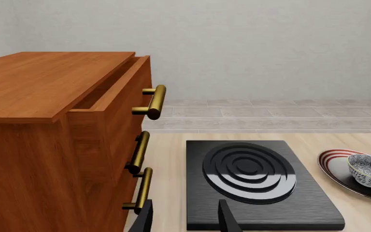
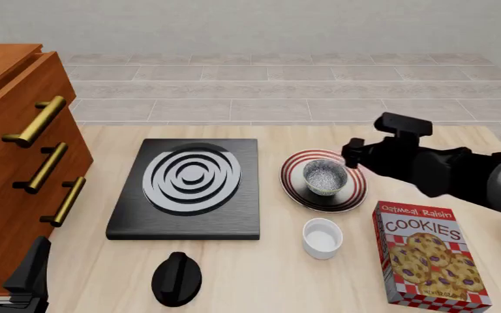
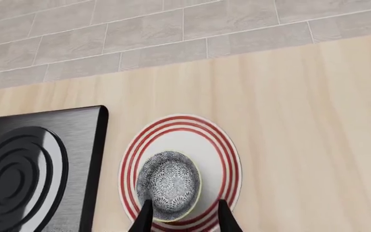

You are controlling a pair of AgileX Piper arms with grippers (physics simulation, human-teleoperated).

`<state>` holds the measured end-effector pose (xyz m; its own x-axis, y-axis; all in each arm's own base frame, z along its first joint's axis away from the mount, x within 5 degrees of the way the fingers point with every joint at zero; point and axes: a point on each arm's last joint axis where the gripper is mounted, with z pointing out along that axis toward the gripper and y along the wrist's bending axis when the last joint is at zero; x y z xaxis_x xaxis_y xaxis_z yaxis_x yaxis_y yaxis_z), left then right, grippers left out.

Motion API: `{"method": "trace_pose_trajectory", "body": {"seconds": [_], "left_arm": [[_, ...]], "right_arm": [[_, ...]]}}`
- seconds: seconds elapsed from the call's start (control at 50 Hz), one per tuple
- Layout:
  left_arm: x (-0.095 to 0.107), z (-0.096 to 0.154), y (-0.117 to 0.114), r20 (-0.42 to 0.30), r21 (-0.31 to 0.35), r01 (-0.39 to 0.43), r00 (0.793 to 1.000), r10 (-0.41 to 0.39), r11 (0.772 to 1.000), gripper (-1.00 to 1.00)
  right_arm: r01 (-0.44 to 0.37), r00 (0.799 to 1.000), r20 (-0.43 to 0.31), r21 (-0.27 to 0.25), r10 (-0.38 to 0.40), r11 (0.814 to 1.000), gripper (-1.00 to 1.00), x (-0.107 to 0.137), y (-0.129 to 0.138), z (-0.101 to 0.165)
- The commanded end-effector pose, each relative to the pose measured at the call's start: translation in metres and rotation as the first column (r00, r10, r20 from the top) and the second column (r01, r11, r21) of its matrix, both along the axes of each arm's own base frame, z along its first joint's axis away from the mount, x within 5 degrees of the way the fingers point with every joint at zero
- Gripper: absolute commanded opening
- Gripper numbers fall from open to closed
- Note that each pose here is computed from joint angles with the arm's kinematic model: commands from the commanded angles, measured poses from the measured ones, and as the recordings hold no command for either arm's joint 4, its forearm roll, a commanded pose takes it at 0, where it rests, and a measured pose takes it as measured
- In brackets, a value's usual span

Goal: Pick the akita bowl next to the ramekin and place it on the plate.

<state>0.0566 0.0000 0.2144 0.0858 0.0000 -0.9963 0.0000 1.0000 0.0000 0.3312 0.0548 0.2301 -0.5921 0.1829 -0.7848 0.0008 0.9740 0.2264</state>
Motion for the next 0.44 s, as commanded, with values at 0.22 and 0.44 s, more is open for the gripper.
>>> {"method": "trace_pose_trajectory", "body": {"seconds": [0.22,0.44], "left_arm": [[0.000,0.000,0.000,0.000,0.000,0.000,1.000,0.000,1.000,1.00],[0.000,0.000,0.000,0.000,0.000,0.000,1.000,0.000,1.000,1.00]], "right_arm": [[0.015,0.999,0.036,0.010,-0.015,1.000,1.00,-0.017,-0.007,0.021],[0.023,0.998,0.050,0.011,-0.024,1.000,1.00,-0.026,-0.011,0.027]]}}
